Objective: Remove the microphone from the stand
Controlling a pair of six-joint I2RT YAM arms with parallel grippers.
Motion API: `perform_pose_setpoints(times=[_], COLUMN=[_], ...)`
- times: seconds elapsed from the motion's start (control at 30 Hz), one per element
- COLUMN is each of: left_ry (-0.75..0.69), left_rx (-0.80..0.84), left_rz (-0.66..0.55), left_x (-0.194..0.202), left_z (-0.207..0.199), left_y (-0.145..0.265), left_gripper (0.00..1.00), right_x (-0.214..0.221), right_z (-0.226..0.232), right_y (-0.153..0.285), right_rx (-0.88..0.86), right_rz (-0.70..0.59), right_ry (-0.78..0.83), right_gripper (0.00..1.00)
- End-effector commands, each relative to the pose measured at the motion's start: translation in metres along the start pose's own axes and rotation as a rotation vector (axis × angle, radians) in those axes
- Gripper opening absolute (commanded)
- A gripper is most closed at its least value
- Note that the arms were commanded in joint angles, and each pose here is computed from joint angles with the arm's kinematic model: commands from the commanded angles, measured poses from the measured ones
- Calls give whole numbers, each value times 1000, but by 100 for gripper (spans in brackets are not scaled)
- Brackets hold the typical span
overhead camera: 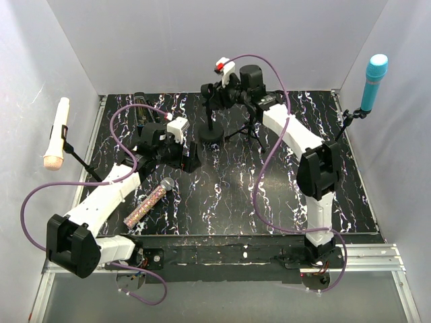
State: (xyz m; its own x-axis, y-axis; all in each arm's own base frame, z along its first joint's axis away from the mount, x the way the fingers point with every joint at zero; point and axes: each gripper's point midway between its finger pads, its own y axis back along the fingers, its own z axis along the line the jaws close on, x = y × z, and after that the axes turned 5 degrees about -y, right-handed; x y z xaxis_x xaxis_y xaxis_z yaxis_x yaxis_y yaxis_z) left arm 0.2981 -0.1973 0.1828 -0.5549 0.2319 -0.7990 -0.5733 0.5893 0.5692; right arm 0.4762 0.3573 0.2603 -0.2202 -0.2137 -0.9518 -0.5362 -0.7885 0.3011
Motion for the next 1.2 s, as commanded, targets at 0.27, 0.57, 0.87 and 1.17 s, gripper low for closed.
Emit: perform_pose_setpoints(times=[0.27, 0.57, 0.87, 1.17], left_ry=[-28, -17, -12, -12], left_rx=[46, 99, 214, 285], left_rz=[-25, -28, -15, 47], left_x=[-18, -17, -22, -28], left_z=[-1, -7, -23, -35], left_y=[6, -5, -16, -29], left_gripper=[98, 98, 98, 98], right_x=[-39, -88, -88, 29], right_z=[-55, -22, 65, 113], right_y=[-11, 58, 166, 346], right_rx=[173, 125, -73, 148], right_rz=[-95, -189, -133, 97], right_ry=[-71, -89, 40, 75], right_gripper=[66, 84, 76, 56])
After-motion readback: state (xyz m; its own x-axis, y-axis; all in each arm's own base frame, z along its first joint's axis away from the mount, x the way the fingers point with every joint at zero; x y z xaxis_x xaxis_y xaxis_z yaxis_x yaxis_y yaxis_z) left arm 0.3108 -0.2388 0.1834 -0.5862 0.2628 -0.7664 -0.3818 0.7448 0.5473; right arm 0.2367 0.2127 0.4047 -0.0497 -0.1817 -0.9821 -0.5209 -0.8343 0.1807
